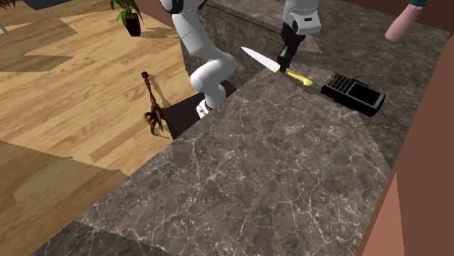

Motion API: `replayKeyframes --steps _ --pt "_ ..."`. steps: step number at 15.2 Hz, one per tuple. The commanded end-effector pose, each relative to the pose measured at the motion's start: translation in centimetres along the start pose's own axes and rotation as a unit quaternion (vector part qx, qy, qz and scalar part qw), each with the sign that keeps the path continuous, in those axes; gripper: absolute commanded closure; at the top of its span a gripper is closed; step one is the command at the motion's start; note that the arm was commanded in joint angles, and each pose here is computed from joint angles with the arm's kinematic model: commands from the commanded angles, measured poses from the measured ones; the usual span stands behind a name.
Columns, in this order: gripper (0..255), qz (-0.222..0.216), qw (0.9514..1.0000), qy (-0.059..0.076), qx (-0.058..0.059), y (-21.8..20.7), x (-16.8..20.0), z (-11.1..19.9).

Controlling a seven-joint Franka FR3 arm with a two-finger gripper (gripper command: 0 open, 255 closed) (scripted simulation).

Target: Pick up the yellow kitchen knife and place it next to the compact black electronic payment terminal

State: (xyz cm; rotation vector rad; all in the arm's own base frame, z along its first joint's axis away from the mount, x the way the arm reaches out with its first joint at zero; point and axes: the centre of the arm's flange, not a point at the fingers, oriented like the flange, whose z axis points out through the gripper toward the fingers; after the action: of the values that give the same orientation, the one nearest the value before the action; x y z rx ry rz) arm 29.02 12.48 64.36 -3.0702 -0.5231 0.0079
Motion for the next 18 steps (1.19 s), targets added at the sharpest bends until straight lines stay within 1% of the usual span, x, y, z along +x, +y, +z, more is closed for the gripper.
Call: replayKeyframes --steps 1,14,18 --pt "255 0.001 1.0 0.0 0.0 -2.6 -0.2 0.2" --pt "255 0.001 1.0 0.0 0.0 -19.5 -2.2 0.6" --pt "255 0.001 1.0 0.0 0.0 -19.4 -2.2 2.7"
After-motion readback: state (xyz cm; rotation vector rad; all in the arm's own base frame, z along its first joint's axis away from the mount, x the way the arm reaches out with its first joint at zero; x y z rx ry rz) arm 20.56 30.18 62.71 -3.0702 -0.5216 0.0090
